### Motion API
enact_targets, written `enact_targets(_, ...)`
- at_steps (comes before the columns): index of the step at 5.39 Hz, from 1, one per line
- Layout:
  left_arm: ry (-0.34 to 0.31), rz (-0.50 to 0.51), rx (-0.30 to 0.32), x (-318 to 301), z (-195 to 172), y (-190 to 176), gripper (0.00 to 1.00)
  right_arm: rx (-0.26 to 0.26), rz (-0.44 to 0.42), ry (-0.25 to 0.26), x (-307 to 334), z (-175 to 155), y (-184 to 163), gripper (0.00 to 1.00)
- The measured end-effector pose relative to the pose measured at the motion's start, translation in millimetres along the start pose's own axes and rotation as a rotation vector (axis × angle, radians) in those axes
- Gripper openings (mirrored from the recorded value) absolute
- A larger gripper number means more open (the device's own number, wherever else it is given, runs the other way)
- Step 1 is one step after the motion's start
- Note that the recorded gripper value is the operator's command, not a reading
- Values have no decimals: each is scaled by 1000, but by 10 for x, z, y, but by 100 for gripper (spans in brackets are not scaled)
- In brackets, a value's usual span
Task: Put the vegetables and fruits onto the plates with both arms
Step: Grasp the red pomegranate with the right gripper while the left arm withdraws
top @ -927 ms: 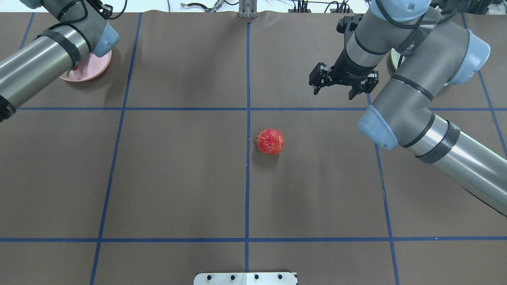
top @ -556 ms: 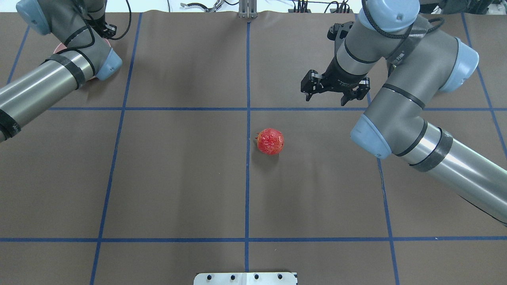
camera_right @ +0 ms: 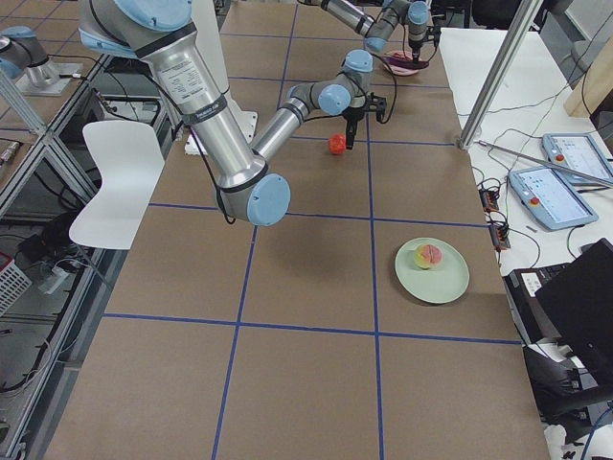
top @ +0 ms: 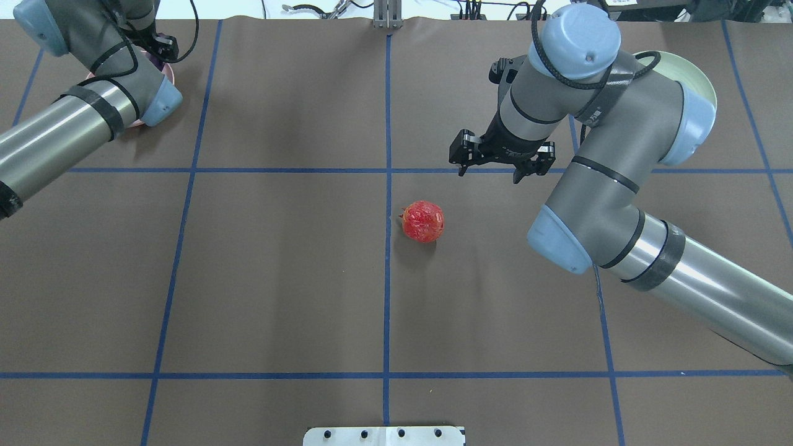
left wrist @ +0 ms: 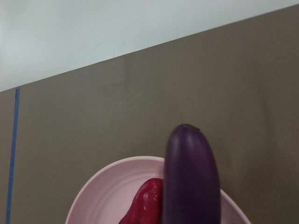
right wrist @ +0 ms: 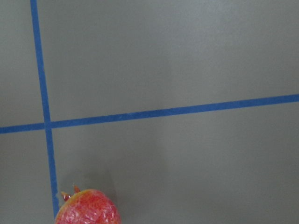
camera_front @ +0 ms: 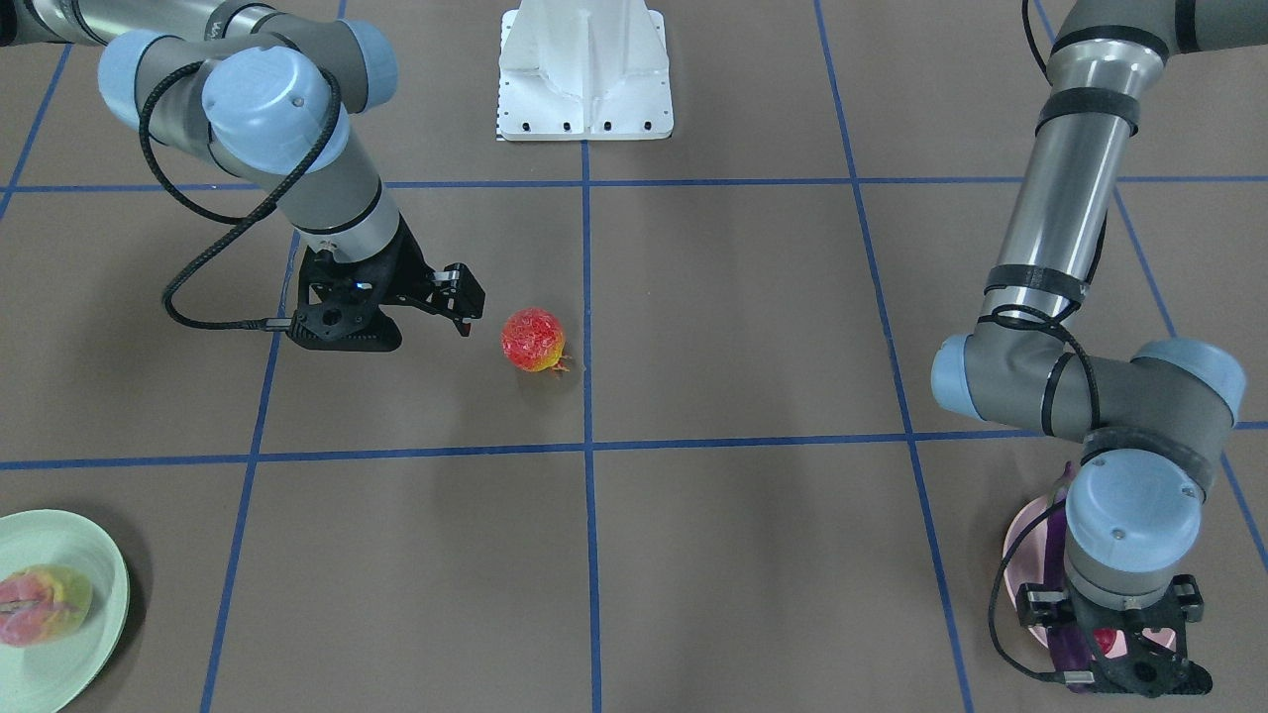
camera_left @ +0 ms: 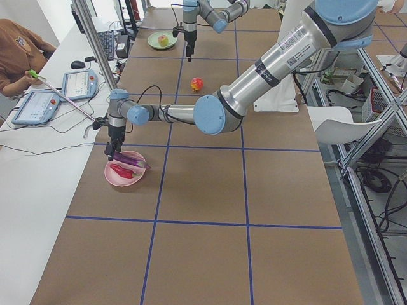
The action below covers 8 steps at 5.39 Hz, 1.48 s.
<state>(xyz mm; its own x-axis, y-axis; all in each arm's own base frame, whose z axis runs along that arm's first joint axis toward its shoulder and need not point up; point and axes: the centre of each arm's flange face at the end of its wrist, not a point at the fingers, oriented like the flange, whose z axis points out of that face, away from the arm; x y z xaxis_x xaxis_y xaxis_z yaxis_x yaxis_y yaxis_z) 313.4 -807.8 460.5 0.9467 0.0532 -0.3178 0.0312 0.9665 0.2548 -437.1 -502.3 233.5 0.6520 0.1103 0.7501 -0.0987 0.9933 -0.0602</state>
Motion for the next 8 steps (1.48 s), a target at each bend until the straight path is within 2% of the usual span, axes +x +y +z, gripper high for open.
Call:
enact_targets(1, 16, -3, 2, -17, -246, -87, 100, -2, -10, 3, -169, 120, 178, 100)
enact_targets(3, 97, -22, -22, -29, -756, -188, 100, -10, -11, 7, -508, 280, 312, 100)
enact_targets(5, 140, -32, -32, -56, -973, -217, 100, -7, -10, 32, -662, 569, 307, 100)
enact_targets(8, 176, -38, -49, -62, -1269, -148, 100, -7, -23, 13, -758, 829, 310, 100)
